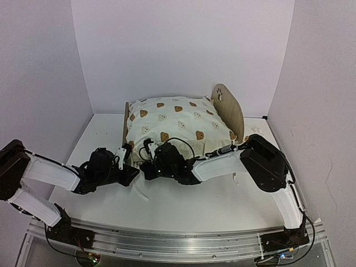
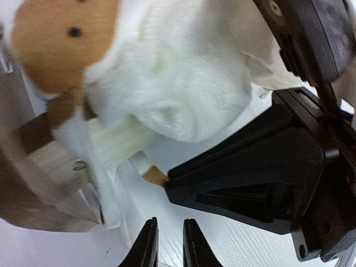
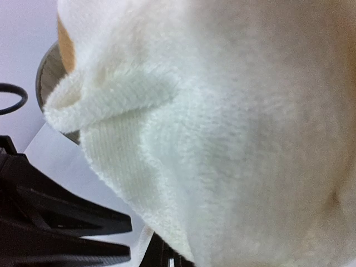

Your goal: Set up the pet bed

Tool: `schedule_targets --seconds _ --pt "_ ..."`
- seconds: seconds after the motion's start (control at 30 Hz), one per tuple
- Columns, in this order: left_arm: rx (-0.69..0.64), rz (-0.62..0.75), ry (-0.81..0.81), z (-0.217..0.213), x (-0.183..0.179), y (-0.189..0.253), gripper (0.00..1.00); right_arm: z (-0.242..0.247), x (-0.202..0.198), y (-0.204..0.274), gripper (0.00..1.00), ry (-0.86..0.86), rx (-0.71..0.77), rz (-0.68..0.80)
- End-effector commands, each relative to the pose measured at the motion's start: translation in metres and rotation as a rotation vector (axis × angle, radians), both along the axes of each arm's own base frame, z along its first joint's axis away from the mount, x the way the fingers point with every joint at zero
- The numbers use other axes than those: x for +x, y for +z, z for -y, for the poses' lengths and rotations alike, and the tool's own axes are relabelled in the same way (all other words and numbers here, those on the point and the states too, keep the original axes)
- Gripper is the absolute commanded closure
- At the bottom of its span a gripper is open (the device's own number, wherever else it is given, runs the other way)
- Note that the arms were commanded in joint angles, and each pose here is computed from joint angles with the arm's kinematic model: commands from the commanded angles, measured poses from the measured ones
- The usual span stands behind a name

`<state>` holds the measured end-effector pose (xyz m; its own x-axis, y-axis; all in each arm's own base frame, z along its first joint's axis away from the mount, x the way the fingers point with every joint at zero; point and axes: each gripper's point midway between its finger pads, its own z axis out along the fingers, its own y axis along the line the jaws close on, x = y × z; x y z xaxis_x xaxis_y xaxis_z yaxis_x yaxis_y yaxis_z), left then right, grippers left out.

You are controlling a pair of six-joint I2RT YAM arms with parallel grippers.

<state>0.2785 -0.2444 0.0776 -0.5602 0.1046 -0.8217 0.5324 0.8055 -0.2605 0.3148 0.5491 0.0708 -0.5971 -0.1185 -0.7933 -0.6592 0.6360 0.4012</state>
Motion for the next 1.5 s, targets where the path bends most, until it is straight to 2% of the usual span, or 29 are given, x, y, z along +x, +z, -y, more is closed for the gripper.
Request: schedule_targets --seconds 0.0,0.33,0.57,0.73,0.87,1.07,1.47 --pt "0.014 0.029 0.021 0.004 0.005 0.007 0.77 0.001 0.008 0.047 1.00 -0.022 0.101 0.047" --pt "0.124 0.216 0.158 -0.011 0.043 0.028 0.61 0.002 0.009 0.045 1.00 -0.010 0.116 0.035" --pt "0.104 0.172 0.279 -0.040 0.068 0.024 0.63 -0.004 0.011 0.043 1.00 -0.008 0.134 0.029" --pt "0.086 0.124 0.309 -0.049 0.077 0.022 0.64 -0.022 0.015 0.046 1.00 0.017 0.179 0.023" --pt "0.075 0.110 0.334 -0.055 0.081 0.019 0.72 -0.034 0.017 0.047 1.00 0.038 0.211 0.015" --pt "0.066 0.074 0.350 -0.061 0.086 0.017 1.00 -0.039 0.020 0.044 1.00 0.039 0.221 0.017" --pt "0.058 -0.079 0.236 -0.054 0.048 0.021 1.00 -0.054 0.019 0.037 1.00 0.090 0.211 0.010"
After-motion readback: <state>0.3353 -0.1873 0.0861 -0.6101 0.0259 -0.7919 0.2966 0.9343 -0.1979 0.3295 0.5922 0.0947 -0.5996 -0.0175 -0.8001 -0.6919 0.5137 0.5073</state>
